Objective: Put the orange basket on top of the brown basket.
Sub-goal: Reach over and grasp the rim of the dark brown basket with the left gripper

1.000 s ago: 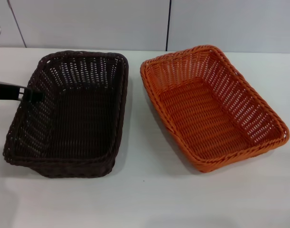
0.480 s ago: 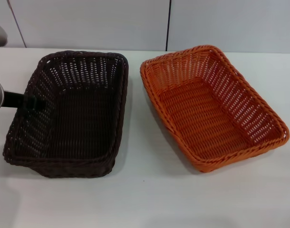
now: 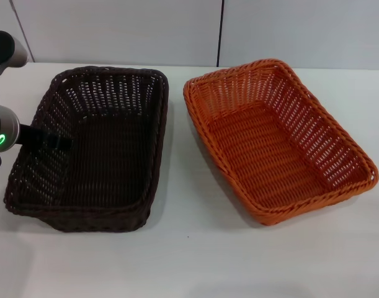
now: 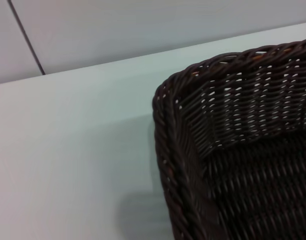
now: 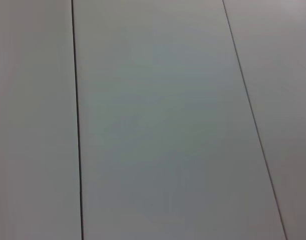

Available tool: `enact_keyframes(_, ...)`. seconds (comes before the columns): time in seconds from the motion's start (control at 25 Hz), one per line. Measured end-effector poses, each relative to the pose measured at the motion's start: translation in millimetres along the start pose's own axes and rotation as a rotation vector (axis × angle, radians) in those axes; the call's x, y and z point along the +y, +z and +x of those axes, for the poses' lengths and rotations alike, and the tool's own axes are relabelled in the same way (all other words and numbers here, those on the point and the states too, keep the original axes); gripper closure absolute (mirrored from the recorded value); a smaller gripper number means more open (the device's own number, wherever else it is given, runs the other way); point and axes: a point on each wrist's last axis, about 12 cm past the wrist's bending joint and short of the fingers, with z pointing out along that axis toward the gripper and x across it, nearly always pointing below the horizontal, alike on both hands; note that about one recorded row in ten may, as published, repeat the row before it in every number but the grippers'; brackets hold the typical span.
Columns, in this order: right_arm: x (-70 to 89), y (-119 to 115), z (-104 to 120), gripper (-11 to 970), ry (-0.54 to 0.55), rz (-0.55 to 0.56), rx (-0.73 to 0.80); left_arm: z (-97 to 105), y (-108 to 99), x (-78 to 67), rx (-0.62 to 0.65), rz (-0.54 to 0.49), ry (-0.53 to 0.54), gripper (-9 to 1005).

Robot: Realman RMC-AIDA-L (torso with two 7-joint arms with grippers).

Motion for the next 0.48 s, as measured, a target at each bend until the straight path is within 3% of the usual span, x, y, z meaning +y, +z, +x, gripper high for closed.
enact_keyframes(0.2,-0.8,-0.8,0.1,208,-0.002,0.002,0.002,-0.7,-1.9,-8.3,0.016,0.013,0.044,273)
enact_keyframes(0.48,-1.3,-0.6,-0.1,208,-0.004,0.002,0.001,-3.8,-3.0,-12.0,0.014,0.025,0.087,404)
